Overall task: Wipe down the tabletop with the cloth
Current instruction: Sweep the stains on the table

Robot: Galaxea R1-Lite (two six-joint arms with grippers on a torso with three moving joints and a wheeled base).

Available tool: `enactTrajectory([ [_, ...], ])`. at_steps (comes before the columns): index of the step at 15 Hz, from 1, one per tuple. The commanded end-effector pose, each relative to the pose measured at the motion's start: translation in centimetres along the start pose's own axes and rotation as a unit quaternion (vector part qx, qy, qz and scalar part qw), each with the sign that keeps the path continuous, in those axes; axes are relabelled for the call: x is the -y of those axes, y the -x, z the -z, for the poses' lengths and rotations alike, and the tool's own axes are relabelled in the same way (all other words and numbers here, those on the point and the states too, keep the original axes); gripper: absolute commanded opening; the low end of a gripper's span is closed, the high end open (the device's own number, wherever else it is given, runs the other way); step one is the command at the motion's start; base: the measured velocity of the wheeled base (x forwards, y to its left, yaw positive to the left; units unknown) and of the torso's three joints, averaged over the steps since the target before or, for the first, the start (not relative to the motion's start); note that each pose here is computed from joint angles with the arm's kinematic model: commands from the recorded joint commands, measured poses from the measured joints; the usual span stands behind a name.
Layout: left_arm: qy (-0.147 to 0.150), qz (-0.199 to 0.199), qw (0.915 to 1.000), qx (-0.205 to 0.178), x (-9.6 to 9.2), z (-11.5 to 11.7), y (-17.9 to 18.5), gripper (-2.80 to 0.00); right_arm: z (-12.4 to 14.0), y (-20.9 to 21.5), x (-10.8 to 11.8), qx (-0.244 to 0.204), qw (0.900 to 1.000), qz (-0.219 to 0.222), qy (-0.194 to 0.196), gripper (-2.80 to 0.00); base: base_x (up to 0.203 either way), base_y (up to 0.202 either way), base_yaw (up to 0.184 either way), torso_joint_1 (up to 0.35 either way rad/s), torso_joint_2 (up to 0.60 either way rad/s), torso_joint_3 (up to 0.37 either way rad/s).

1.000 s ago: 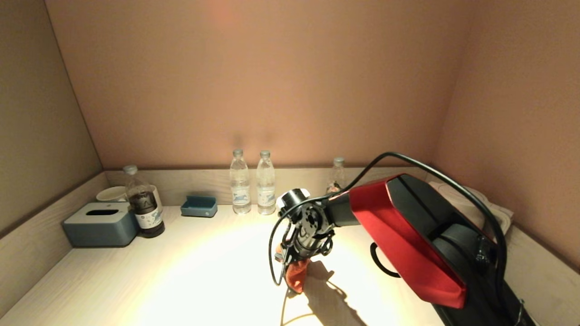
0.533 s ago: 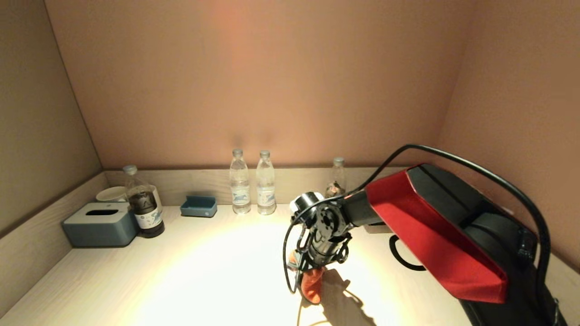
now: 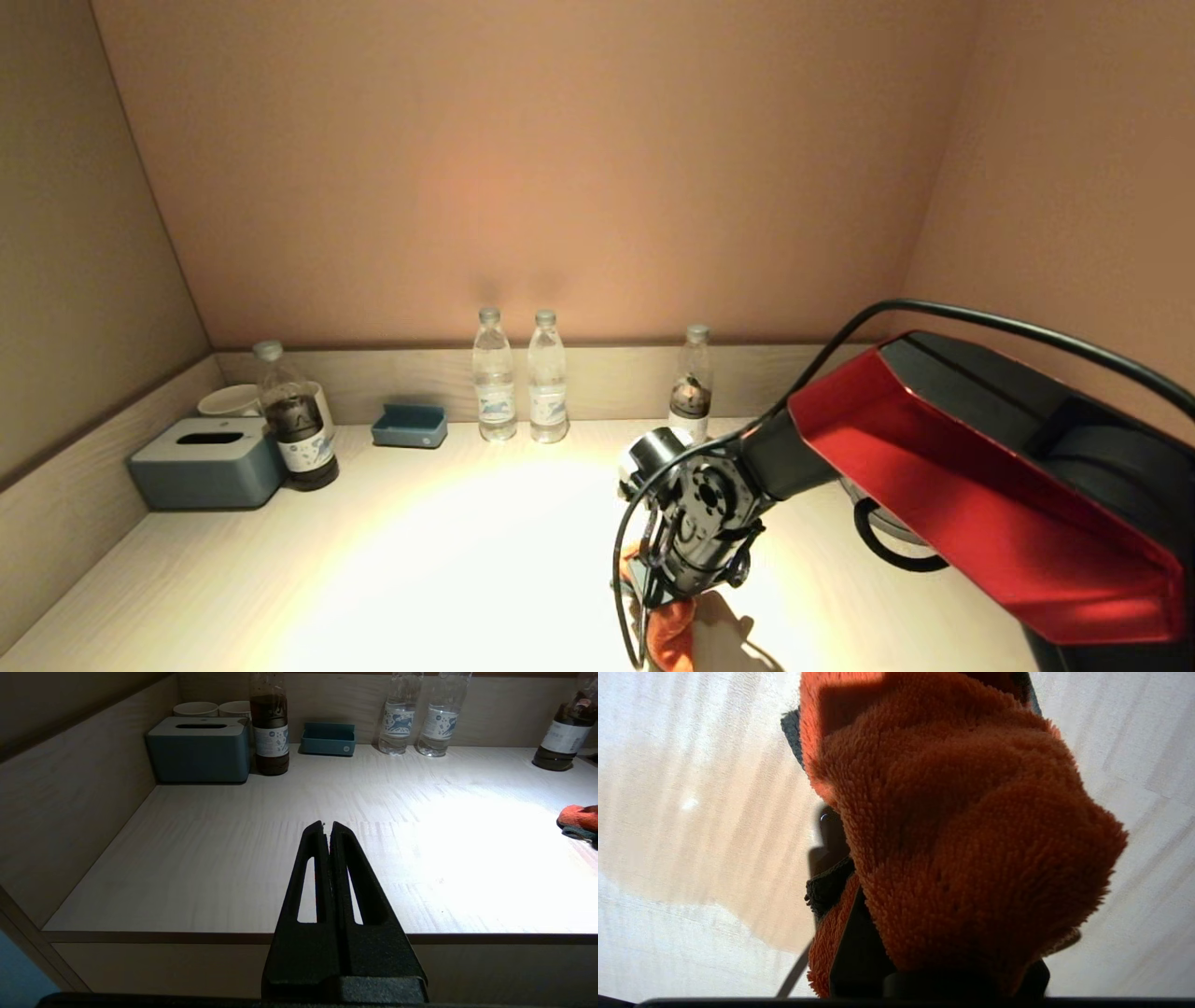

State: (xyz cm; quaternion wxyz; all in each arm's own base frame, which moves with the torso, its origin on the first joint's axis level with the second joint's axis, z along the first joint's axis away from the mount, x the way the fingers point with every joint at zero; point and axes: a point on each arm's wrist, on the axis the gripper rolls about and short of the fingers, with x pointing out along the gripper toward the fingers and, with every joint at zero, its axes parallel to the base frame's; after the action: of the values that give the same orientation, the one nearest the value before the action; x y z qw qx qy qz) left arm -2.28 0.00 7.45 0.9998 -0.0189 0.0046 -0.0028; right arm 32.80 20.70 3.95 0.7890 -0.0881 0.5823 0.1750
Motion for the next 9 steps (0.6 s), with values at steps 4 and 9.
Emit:
enactTrajectory([
  [4, 0.000, 0.000, 1.0000, 0.000, 0.0, 0.0, 0.0, -2.80, -0.2, 2.0, -3.7, 0.051, 0.997, -0.027, 0.042, -2.80, 0.000, 0.000, 0.000, 0.000, 0.00, 0.000],
  [9, 0.000, 0.000, 1.0000, 0.000, 0.0, 0.0, 0.0, -2.80, 0.1, 2.9, -9.0, 0.073, 0.991, -0.057, 0.098, -2.80, 0.000, 0.000, 0.000, 0.000, 0.00, 0.000],
])
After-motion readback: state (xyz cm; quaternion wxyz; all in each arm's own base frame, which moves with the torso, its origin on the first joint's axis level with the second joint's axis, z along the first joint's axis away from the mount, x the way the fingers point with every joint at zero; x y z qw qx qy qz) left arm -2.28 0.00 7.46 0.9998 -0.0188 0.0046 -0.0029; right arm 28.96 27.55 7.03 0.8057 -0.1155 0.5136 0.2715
